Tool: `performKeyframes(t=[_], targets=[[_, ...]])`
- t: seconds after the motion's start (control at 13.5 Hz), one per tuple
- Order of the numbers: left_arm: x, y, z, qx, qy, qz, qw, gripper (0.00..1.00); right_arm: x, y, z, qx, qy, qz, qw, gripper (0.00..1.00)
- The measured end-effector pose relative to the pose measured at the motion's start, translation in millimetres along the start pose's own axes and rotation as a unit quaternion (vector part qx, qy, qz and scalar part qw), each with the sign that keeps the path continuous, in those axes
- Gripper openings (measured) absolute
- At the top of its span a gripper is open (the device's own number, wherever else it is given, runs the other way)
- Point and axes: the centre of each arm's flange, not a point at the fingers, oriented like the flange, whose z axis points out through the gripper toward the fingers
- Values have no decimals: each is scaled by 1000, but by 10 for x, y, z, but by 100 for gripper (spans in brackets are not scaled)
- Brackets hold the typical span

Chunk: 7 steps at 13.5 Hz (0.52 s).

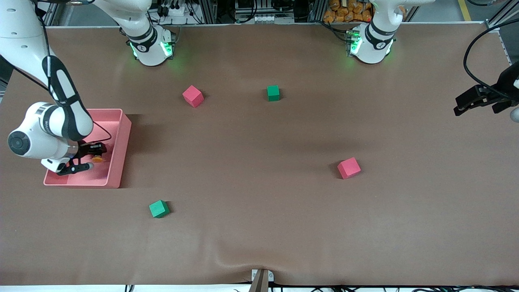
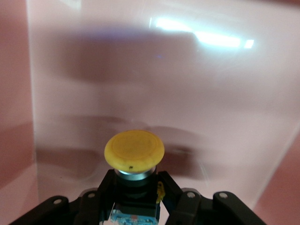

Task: Place and upright button with both arms
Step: 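Lift the button out of the bin and carry it toward the table middle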

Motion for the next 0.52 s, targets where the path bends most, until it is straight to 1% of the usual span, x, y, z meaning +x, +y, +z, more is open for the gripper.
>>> performKeyframes(t=[0.07, 0.3, 0.52], targets=[[0, -1, 0, 0, 0, 0, 1000, 100, 24, 29, -177, -3, 6, 0, 1000, 43], [1, -2, 2, 0, 0, 0, 1000, 100, 8, 38, -771, -21, 42, -5, 999, 43], [2, -2, 5, 0, -1, 0, 1000, 100, 0, -143, -1240, -33, 70, -20, 997, 43]])
